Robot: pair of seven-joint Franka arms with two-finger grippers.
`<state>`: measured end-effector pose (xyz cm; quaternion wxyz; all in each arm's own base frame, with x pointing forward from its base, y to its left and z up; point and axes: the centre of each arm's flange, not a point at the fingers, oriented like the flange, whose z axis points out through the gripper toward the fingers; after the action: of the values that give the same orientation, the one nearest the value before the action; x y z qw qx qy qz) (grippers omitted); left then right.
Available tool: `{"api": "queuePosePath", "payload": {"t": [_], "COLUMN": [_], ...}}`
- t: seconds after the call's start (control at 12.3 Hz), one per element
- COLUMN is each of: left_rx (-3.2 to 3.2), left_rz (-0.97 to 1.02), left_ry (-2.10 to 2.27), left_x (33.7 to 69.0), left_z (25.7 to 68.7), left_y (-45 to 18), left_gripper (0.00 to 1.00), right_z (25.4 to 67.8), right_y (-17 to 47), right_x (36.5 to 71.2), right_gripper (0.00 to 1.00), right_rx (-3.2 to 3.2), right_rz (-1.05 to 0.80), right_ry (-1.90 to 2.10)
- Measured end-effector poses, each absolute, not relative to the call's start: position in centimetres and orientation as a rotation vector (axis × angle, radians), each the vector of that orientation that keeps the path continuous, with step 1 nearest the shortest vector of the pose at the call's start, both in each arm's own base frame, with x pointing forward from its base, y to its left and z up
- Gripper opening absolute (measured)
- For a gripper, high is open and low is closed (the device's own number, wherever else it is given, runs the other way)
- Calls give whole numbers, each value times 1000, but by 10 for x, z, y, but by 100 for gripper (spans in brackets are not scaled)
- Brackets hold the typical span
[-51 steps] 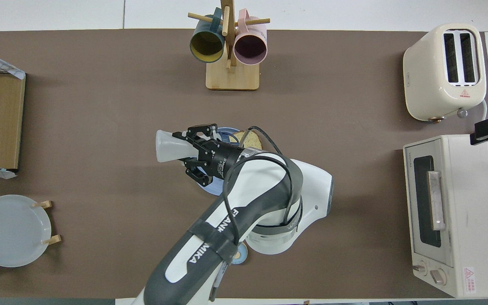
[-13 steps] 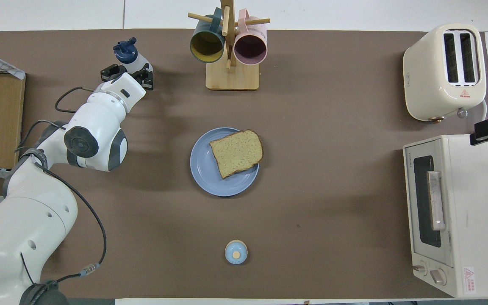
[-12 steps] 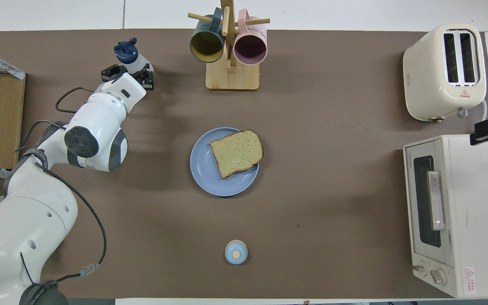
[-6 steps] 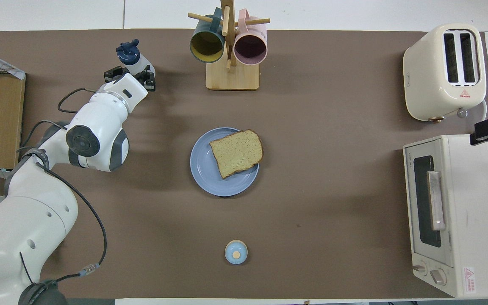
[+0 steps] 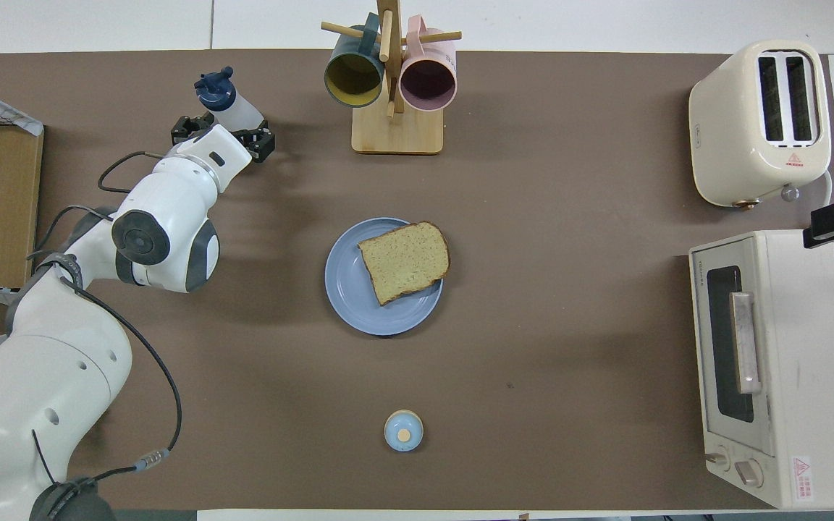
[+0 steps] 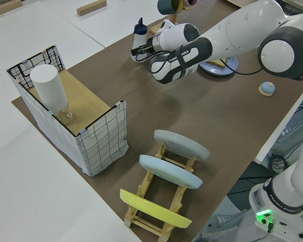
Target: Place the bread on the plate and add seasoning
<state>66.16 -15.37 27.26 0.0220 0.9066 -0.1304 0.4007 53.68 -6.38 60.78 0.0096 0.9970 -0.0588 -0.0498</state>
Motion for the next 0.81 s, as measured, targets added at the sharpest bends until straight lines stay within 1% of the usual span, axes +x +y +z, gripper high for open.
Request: {"api": "queuePosePath", "payload": {"t": [0.32,0.49,0.65,0.81], "left_rx": [2829,2837,2843,2858], "left_rz": [1217,1199,1171,1107], "left_ry": [-382,-376,-371,-376], "left_x": [658,649,627,596], "left_z": [264,264,275,299], "left_y": [-143,-140,-136,-138], "left_gripper": [100,100,100,100], "right_z": [608,608,608,608], "right_y": [-64,-64,-64,-64], "right_x": [537,537,537,537], "right_gripper": [100,100,100,100], "right_rx": [3113,3113,3113,3113], "right_rz": [-156,-156,-156,-156], "right_ry": [-184,-184,-184,-184]}}
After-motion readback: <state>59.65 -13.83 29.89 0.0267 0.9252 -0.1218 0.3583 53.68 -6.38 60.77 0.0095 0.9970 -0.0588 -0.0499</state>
